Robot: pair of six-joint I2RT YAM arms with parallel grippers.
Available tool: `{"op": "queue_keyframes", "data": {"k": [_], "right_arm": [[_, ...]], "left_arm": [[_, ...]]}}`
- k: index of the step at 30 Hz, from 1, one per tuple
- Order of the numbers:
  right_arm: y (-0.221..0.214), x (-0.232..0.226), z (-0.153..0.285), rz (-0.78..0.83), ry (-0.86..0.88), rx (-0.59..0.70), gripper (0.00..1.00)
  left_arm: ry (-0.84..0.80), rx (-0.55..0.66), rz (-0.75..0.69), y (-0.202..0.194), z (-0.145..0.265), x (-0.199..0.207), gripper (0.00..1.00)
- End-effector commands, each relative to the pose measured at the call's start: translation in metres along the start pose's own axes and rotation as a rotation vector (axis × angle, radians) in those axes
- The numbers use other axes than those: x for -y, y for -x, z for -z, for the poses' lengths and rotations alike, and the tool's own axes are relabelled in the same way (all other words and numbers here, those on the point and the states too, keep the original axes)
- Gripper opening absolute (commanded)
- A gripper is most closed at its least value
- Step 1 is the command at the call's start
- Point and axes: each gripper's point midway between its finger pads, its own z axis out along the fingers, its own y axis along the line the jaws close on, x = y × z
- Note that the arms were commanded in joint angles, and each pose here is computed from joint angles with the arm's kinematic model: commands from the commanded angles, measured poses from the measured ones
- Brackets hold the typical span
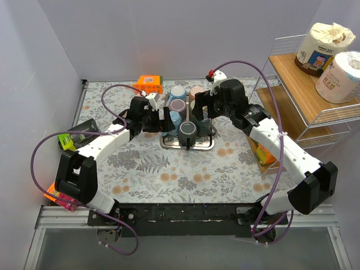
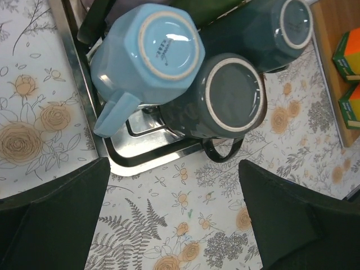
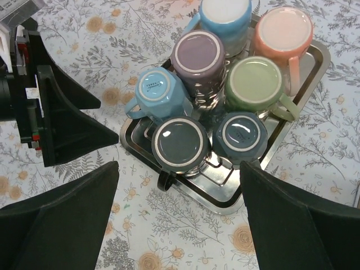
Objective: Turn the mug right side up
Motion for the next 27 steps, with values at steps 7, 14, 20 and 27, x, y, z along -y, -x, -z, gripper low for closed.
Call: {"op": "queue_keyframes", "data": {"k": [7, 14, 20, 27], "right_arm": [[-0.048, -0.008, -0.020, -0.140, -0.095, -0.082, 0.88], [-0.113, -0.024, -0.057, -0.139, -0.310, -0.173, 0.83], [-0.147, -0.018, -0.073, -0.206, -0.397, -0.263, 0.74], [-0.148, -0.019, -0.099, -0.206, -0.422, -0.264, 0.56]], "left_arm": [[0.162, 0.166, 0.075, 0.040, 0.020, -0.014, 0.98], [0.216, 0.286, 0.140, 0.073, 0.057, -0.008, 0.98], [0.212, 0.361, 0.159, 0.089, 0.089, 0.002, 0.98], [0.186, 0.440, 0.147, 0.100, 0.122, 0.013, 0.98]]}}
